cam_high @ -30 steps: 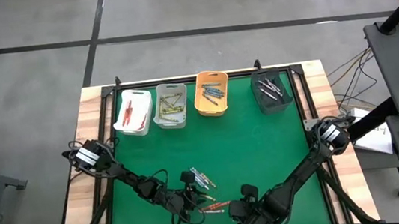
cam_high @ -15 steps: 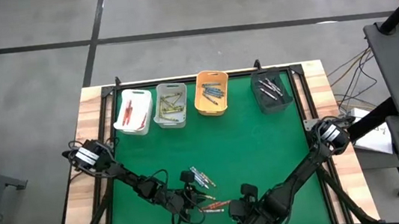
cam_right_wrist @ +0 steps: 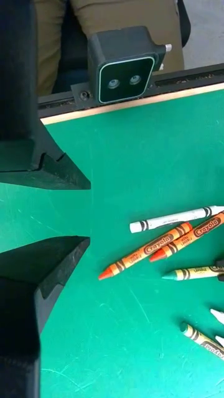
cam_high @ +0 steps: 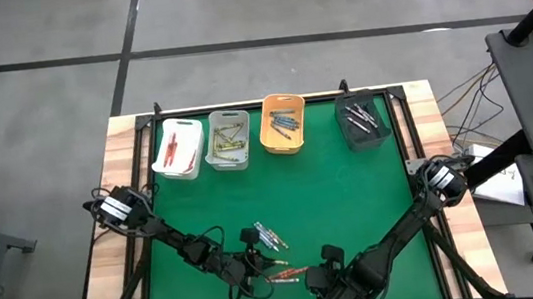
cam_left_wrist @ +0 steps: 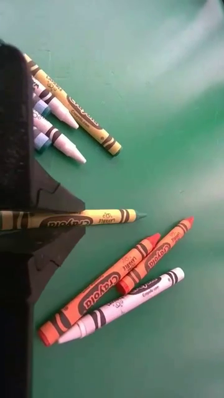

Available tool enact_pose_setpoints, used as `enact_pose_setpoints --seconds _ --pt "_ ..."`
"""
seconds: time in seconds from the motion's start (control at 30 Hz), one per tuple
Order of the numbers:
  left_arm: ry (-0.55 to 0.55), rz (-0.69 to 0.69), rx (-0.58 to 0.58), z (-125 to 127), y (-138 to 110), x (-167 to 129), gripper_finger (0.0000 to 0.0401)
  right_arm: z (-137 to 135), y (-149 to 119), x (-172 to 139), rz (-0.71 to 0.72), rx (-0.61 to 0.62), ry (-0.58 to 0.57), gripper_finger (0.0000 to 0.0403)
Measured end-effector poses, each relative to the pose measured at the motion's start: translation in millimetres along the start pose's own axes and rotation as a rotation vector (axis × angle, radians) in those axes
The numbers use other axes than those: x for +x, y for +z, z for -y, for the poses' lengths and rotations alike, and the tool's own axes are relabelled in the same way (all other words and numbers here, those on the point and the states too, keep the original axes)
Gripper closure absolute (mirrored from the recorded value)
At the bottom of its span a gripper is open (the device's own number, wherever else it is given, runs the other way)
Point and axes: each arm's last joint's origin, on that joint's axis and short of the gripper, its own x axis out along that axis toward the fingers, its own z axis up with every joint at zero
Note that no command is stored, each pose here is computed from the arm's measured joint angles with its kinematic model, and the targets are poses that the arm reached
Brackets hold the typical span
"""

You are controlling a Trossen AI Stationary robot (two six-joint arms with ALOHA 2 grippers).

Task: Sort crayons
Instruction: Put the green crayon into the gray bin

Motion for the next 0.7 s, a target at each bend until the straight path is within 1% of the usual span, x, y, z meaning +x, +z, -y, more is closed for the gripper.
enact_pose_setpoints --seconds 0.13,0.33,0.43,0.53,0.6,0.7 --pt "-0.002 0.014 0.001 0 3 -3 0.0396 0 0 0 0.003 0.0 -0.001 0.0284" --pt "0.008 0.023 0.005 -1 6 -5 0.0396 1 2 0 0.073 -0.026 -0.044 0.0284" --pt "0.007 0.036 -0.002 -1 8 -6 0.0396 0 5 0 0.124 -0.055 -0.064 0.0284" --pt "0.005 0.049 -0.008 -2 11 -8 0.0396 2 7 0 0.195 -0.102 -0.123 0.0284" --pt "0.033 0.069 -0.02 -3 16 -11 0.0397 2 7 0 0.235 -0.144 -0.156 0.0284" --pt "0.073 0.106 -0.039 -7 26 -19 0.0398 5 4 3 0.251 -0.198 -0.196 0.0284"
